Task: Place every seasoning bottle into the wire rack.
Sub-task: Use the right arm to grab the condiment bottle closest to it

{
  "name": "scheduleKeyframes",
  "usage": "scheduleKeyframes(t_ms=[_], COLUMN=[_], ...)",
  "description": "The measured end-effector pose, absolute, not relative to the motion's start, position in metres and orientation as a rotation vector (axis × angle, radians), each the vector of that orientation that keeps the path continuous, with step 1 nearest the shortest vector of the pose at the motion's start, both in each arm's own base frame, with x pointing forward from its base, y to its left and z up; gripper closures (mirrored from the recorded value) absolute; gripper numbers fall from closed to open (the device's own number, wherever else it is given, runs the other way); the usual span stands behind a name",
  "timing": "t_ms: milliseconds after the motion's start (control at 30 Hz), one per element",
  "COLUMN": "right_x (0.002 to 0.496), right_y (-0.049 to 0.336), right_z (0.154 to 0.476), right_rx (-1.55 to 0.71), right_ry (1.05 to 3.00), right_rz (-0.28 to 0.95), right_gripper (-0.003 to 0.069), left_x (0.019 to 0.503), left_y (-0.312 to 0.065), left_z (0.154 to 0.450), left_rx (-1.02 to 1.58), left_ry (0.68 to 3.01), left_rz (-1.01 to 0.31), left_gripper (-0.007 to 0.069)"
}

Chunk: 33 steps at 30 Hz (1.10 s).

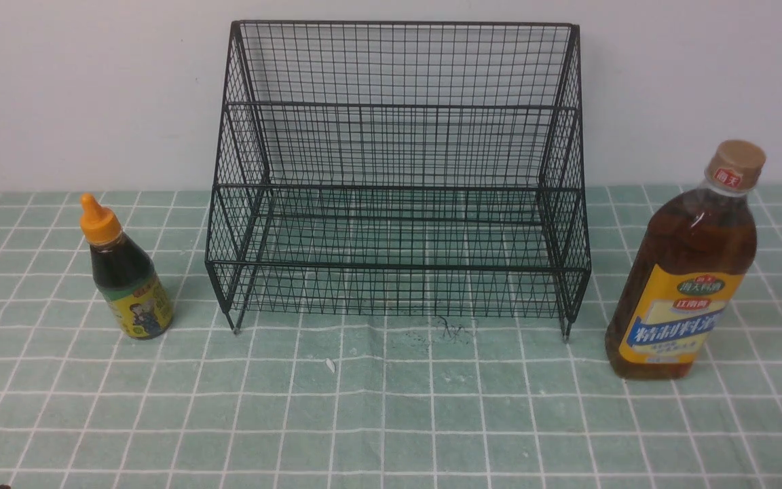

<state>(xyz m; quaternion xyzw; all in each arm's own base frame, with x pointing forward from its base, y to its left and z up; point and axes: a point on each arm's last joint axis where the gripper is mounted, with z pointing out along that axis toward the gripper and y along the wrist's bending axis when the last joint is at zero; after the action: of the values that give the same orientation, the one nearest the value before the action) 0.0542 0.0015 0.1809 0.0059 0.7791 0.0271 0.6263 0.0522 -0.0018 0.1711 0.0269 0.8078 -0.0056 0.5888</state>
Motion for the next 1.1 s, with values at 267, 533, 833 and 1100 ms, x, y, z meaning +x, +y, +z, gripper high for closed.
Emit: scheduleKeyframes(t_ms=[267, 533, 833, 1100], right_x=[0.054, 0.055, 0.056, 0.054], right_y=[0.002, 0.004, 0.0, -0.006], right_z=[0.181, 0.183, 0.21, 0.218], right_rx=[0.013, 0.097, 0.482, 0.611], right_ry=[1.787, 1.735, 1.386, 1.237], right_rz=[0.062, 0.17, 0.581, 0.683], right_gripper=[0.0662, 0.0662, 0.0662, 0.0662], left_x=[0.052, 0.052, 0.052, 0.052], left_y=[-0.002, -0.002, -0.002, -0.002], left_z=[0.171, 0.171, 0.171, 0.171], left_rx=[0.063, 0.063, 0.063, 0.063], left_ry=[1.881, 1.881, 1.881, 1.881], left_rz=[-0.013, -0.013, -0.013, -0.013], left_gripper=[0.0631, 0.0631, 0.0631, 0.0631])
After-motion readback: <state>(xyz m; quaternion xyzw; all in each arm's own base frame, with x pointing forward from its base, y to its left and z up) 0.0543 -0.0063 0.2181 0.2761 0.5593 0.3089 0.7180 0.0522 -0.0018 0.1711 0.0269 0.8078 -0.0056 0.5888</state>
